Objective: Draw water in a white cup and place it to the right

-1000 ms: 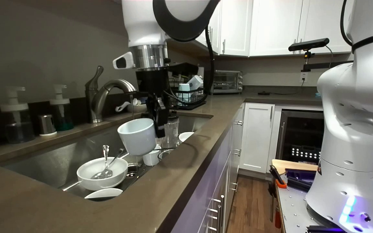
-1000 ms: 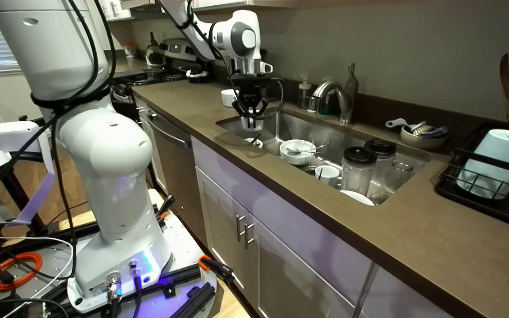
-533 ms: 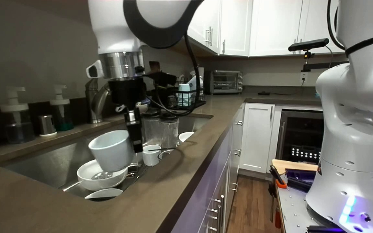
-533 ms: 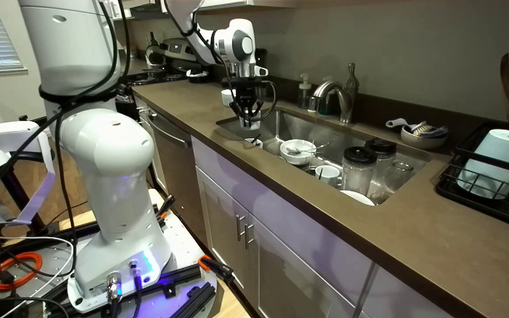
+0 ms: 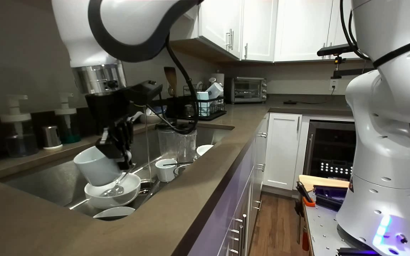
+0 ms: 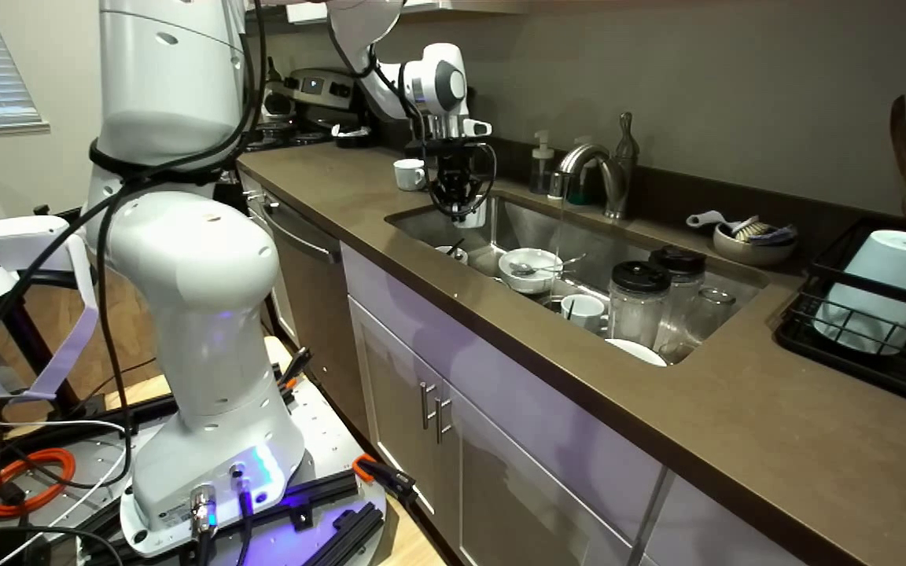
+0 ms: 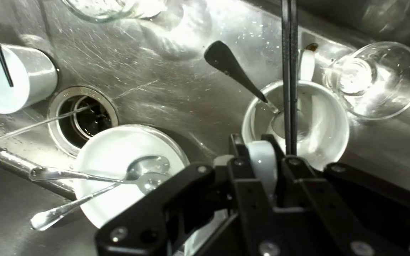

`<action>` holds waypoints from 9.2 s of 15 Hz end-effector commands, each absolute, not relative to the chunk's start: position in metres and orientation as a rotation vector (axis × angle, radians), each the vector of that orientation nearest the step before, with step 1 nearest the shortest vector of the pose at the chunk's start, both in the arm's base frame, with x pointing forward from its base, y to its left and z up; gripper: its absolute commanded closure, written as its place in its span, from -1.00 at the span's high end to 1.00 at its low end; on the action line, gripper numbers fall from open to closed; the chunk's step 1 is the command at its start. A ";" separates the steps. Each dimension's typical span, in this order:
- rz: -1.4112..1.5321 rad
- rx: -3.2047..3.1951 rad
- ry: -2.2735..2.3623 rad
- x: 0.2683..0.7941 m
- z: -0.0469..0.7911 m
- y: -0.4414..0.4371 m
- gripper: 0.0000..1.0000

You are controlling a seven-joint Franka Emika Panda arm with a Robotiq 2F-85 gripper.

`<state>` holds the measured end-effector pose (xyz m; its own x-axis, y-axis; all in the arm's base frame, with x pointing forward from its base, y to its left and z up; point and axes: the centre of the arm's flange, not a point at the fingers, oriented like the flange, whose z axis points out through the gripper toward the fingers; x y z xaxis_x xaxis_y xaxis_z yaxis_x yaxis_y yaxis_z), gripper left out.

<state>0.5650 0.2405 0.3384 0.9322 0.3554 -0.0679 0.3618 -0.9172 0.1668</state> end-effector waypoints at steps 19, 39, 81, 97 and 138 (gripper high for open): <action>0.174 2.975 -0.110 0.531 0.334 0.034 -0.92; 0.258 2.965 -0.099 0.598 0.329 0.023 -0.92; 0.211 2.974 -0.117 0.592 0.322 0.023 -0.69; 0.211 2.974 -0.117 0.592 0.321 0.023 -0.69; 0.007 2.835 -0.793 0.486 0.398 -0.200 -0.92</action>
<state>0.4952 -0.1787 0.3898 0.8866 -0.4617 0.0268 -0.4571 -0.8660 0.2026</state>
